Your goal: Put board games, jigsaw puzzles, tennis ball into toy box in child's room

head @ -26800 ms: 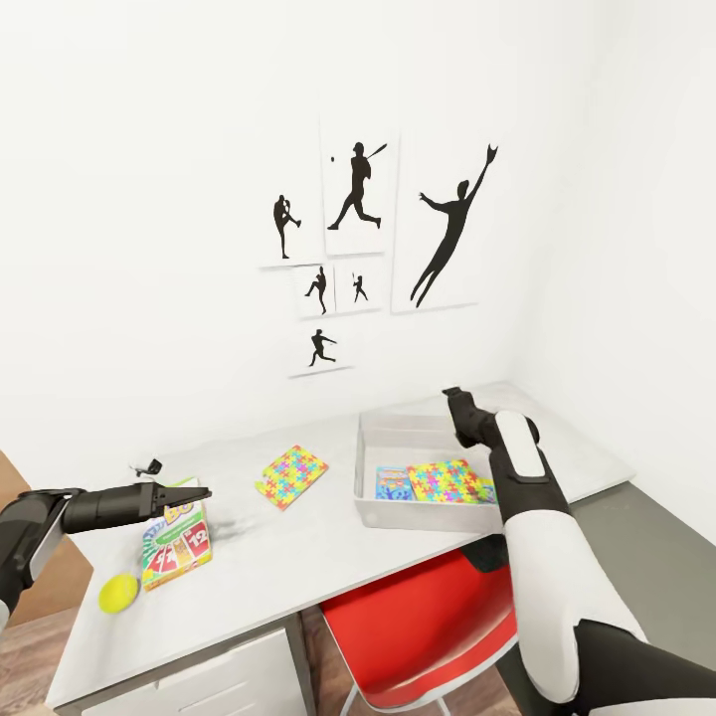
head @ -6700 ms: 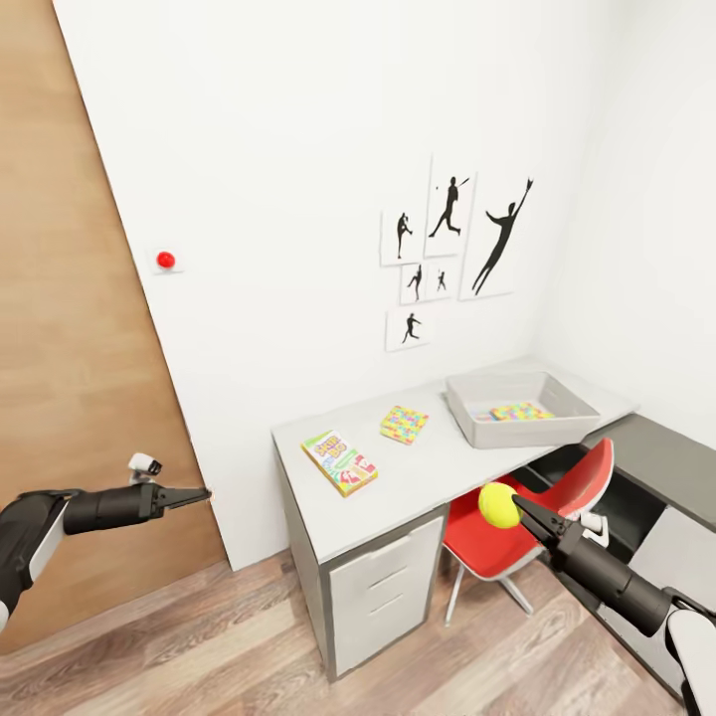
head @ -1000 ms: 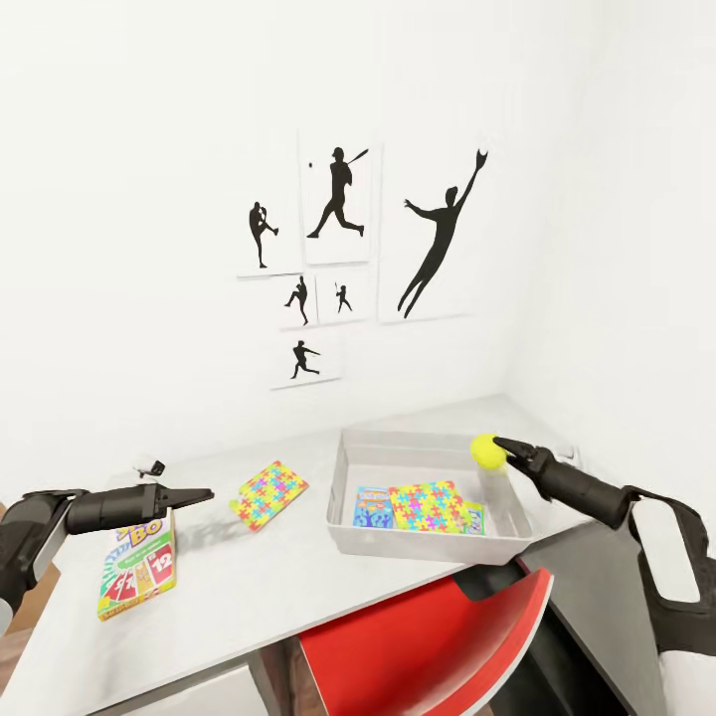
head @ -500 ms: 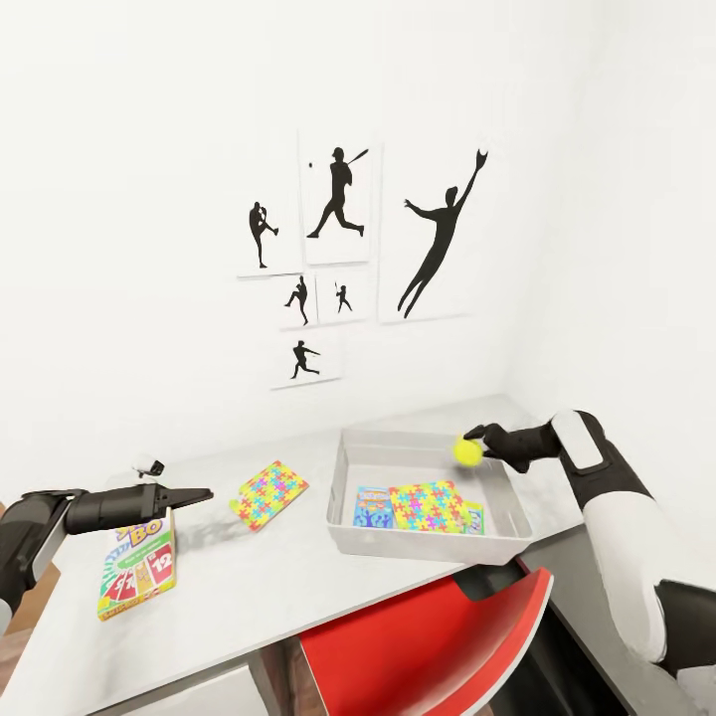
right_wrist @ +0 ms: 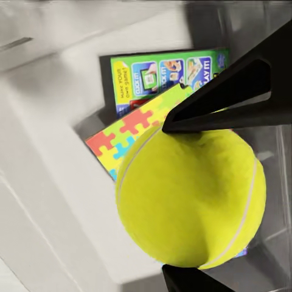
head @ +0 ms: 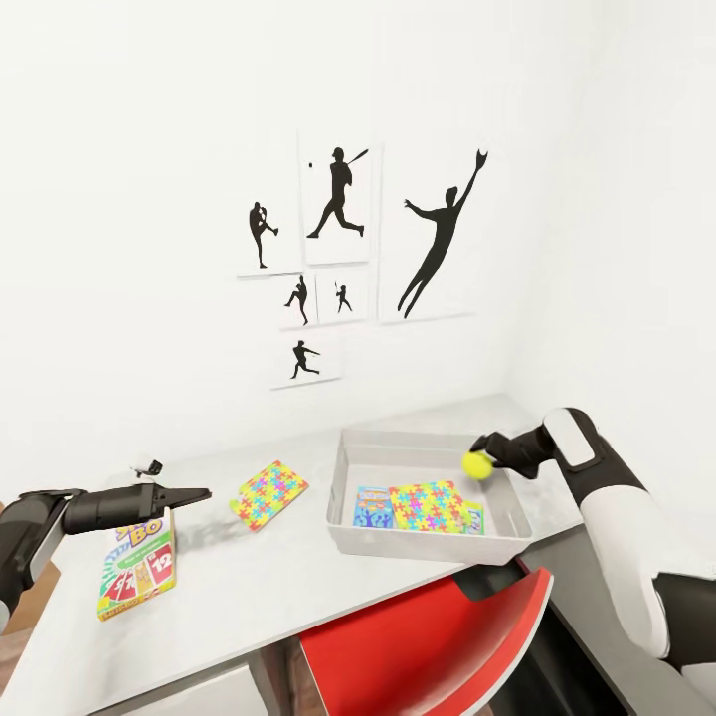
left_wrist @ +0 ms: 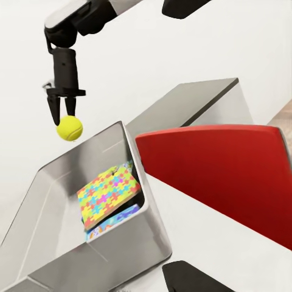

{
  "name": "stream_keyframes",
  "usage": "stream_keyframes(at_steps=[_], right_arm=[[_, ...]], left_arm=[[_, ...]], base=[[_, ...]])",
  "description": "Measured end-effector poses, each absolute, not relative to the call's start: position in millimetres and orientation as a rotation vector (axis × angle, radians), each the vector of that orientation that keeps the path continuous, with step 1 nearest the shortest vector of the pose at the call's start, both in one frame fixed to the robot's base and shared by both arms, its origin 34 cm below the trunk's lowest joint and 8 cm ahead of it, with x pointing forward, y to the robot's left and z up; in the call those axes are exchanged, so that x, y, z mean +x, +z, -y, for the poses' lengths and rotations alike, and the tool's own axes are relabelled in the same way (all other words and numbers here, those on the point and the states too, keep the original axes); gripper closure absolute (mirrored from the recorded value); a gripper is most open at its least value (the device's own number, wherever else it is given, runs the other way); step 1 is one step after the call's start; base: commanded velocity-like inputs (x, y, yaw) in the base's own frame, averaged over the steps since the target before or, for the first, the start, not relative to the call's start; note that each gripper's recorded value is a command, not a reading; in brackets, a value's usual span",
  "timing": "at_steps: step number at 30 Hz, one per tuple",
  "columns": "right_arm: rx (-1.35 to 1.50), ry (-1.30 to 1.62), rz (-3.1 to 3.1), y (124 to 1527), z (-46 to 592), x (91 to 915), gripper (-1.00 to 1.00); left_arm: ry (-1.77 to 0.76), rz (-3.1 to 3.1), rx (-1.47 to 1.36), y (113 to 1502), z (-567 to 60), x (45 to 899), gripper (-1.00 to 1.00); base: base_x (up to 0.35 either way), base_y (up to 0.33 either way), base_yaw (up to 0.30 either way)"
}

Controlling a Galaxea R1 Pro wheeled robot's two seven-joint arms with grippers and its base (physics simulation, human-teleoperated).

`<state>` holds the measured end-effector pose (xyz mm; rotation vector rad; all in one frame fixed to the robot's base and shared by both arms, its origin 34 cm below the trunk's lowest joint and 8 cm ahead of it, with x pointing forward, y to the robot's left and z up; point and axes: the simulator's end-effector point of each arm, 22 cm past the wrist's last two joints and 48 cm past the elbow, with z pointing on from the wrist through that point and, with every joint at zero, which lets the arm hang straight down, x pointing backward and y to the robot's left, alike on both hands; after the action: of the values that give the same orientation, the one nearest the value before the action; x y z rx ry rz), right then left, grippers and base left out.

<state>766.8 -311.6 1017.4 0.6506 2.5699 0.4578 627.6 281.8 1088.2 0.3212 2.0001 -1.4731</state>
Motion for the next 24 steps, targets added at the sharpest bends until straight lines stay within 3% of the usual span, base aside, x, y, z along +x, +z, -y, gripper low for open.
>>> stream_keyframes(at_steps=[24], right_arm=[[0.611, 0.297, -2.633, 995.8, 339.8, 760.8, 1.0]], left_arm=[[-1.484, -2.021, 0.303, 1074.3, -282.0, 629.8, -1.0]], base=[[0.0, 0.0, 0.0]])
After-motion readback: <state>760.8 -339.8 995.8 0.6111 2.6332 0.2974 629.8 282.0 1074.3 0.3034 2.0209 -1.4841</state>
